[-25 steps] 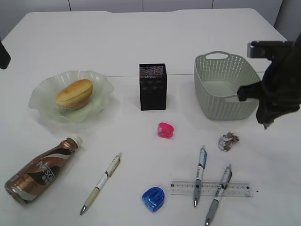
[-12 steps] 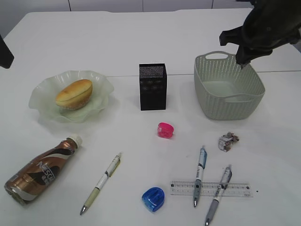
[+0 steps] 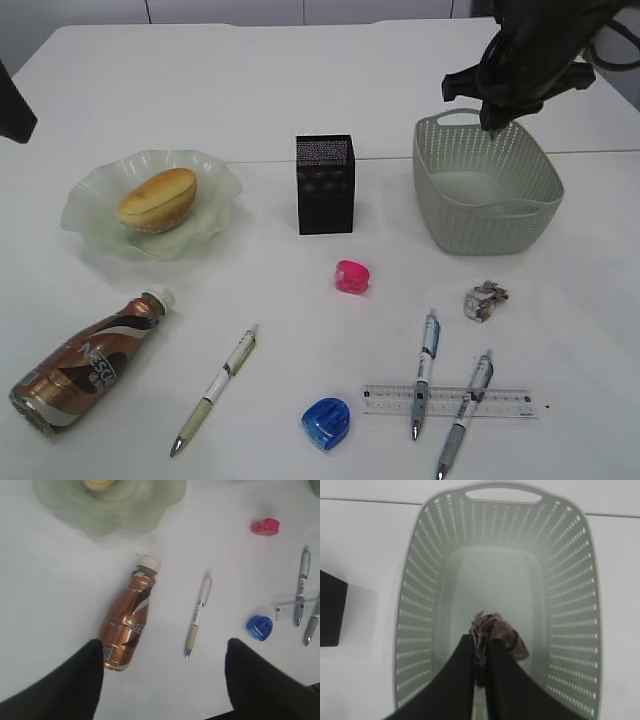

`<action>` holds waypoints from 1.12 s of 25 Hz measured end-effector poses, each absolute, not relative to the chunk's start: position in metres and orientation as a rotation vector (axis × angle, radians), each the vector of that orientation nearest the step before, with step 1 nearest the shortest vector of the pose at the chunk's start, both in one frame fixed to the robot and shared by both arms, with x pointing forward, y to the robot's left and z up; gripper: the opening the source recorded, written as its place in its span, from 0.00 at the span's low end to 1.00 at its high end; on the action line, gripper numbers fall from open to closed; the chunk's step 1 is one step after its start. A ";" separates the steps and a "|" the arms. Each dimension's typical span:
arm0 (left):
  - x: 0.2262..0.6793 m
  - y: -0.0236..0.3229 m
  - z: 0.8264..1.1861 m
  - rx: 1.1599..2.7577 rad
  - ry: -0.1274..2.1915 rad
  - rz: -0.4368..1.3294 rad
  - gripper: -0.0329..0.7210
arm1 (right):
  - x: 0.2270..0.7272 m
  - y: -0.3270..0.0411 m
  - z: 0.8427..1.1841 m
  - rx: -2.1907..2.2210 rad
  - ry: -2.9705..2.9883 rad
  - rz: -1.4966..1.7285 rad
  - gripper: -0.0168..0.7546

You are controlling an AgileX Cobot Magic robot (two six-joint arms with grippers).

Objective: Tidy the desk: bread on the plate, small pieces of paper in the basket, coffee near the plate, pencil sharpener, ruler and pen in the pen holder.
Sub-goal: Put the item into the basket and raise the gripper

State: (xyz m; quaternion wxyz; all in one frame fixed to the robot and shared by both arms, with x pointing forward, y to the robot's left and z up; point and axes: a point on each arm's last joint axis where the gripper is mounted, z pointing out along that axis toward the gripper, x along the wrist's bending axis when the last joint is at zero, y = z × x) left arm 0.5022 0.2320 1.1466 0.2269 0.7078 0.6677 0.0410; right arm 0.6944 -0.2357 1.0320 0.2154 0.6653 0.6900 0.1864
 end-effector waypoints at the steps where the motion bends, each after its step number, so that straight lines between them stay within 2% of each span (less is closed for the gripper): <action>1: 0.502 0.231 1.147 1.947 1.838 0.106 0.77 | 0.696 -0.236 1.029 1.854 1.907 0.511 0.10; 4: 0.502 0.231 1.147 1.945 1.837 0.101 0.76 | 0.699 -0.237 1.020 1.871 1.901 0.484 0.11; 6: 0.502 0.231 1.147 1.945 1.837 0.101 0.76 | 0.700 -0.237 1.016 1.872 1.899 0.473 0.16; 12: 0.502 0.231 1.147 1.944 1.837 0.099 0.76 | 0.704 -0.236 1.015 1.849 1.878 0.508 0.47; 14: 0.502 0.231 1.147 1.944 1.837 0.099 0.76 | 0.704 -0.237 1.016 1.845 1.877 0.509 0.52; 19: 0.502 0.231 1.147 1.943 1.838 0.099 0.76 | 0.701 -0.238 1.016 1.871 1.893 0.458 0.54; 23: 0.502 0.231 1.147 1.943 1.838 0.099 0.76 | 0.691 -0.241 1.039 1.938 1.903 0.378 0.54; 28: 0.502 0.231 1.147 1.945 1.839 0.103 0.75 | 0.675 -0.241 1.071 2.037 1.934 0.311 0.45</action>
